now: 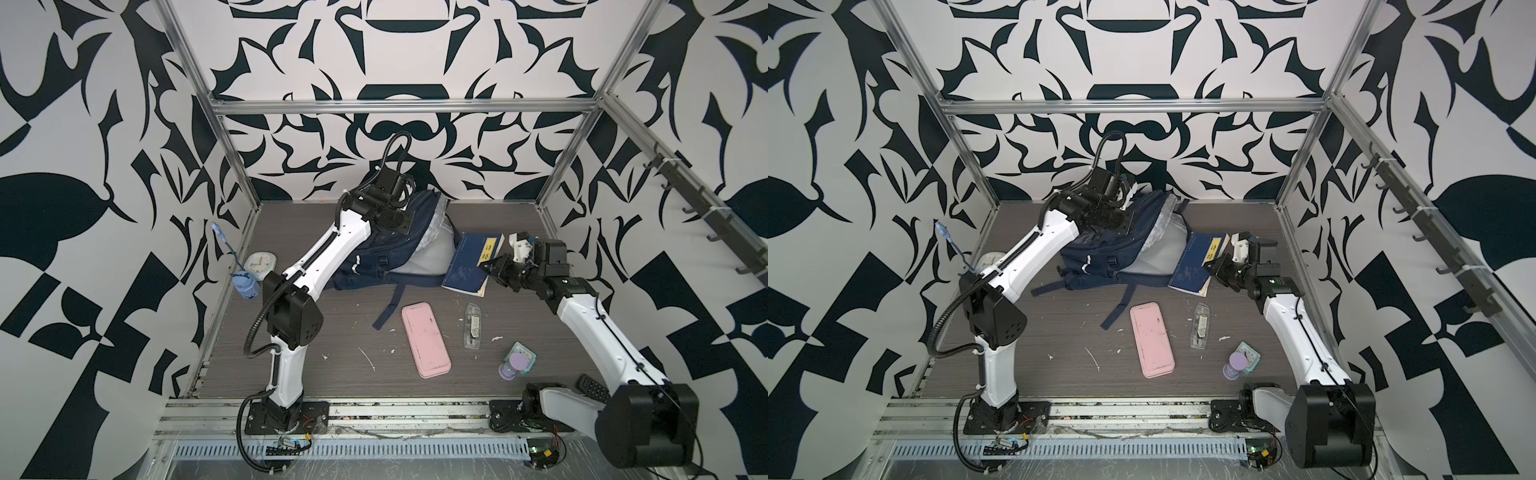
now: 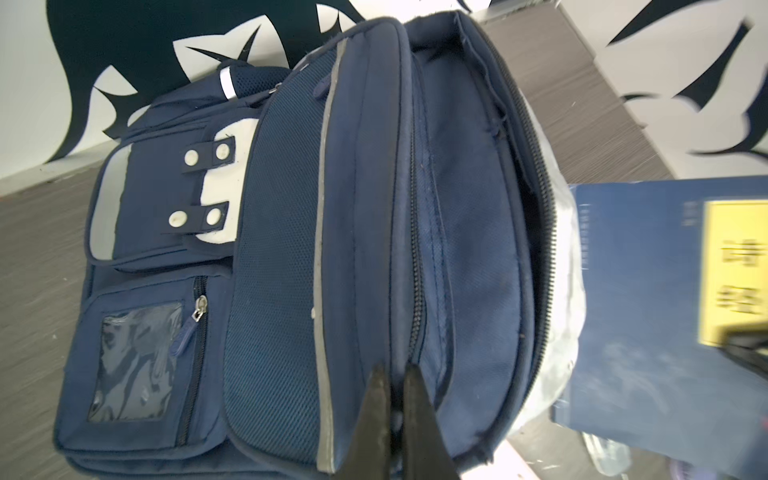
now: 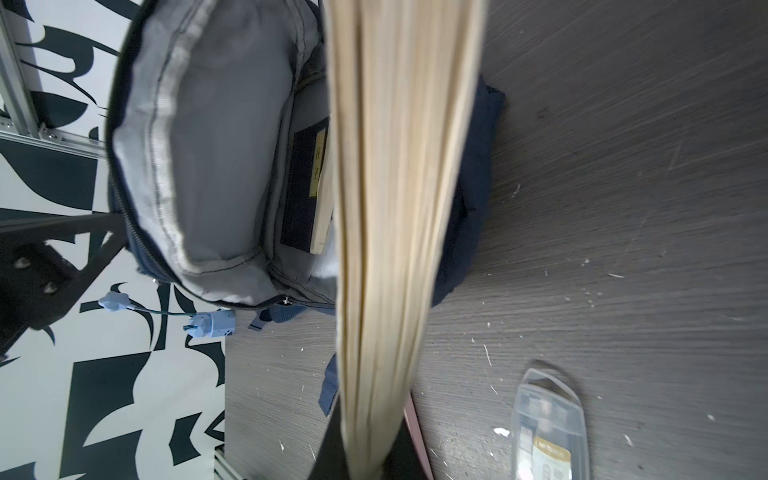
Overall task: Pack the student bag
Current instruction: 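Lower the book into the backpack with the right gripper while the left holds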
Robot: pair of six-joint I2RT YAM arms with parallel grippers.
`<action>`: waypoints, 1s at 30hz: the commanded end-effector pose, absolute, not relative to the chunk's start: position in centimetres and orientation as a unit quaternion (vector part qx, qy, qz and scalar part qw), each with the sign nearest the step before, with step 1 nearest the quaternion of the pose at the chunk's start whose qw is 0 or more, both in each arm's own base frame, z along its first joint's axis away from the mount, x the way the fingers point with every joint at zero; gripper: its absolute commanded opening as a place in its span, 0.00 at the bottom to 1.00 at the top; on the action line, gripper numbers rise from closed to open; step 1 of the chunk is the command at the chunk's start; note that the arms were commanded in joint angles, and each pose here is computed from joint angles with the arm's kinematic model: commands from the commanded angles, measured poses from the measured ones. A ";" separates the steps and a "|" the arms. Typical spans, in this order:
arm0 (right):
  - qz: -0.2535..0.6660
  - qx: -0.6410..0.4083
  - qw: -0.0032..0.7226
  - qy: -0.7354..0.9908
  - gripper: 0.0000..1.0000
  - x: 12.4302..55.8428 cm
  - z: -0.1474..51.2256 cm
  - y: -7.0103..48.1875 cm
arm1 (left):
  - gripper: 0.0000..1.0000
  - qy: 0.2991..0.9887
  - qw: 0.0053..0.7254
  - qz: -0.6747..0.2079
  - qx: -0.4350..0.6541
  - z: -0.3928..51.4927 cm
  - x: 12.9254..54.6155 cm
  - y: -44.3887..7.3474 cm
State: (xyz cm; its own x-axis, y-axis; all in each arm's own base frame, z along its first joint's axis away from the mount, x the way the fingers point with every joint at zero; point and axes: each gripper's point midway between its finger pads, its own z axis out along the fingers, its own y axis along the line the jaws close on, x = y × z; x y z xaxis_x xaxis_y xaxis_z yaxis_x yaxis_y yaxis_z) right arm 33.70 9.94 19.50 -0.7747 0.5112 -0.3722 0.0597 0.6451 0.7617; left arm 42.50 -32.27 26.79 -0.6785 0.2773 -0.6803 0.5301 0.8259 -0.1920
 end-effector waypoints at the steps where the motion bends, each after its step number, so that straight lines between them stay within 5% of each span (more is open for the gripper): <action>1: 0.437 0.150 0.333 0.822 0.00 36.1 22.2 10.8 | 0.00 0.866 0.353 -0.281 0.215 31.3 41.3 -33.5; 9: 0.478 0.156 0.322 0.803 0.00 40.2 21.1 13.2 | 0.00 0.863 0.341 -0.320 0.192 31.9 40.5 -32.8; 30: 0.575 0.104 0.235 0.777 0.00 50.5 16.4 30.5 | 0.00 0.857 0.331 -0.358 0.166 33.1 40.2 -31.5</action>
State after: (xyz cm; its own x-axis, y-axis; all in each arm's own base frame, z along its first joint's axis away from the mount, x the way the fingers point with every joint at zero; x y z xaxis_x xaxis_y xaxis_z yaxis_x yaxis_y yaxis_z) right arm 49.19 28.28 11.77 -0.8797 0.4372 -0.1873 0.0054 0.4029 0.9152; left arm 41.11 -31.42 27.11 -0.7948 0.1146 -0.5959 0.4574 0.7585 -0.4642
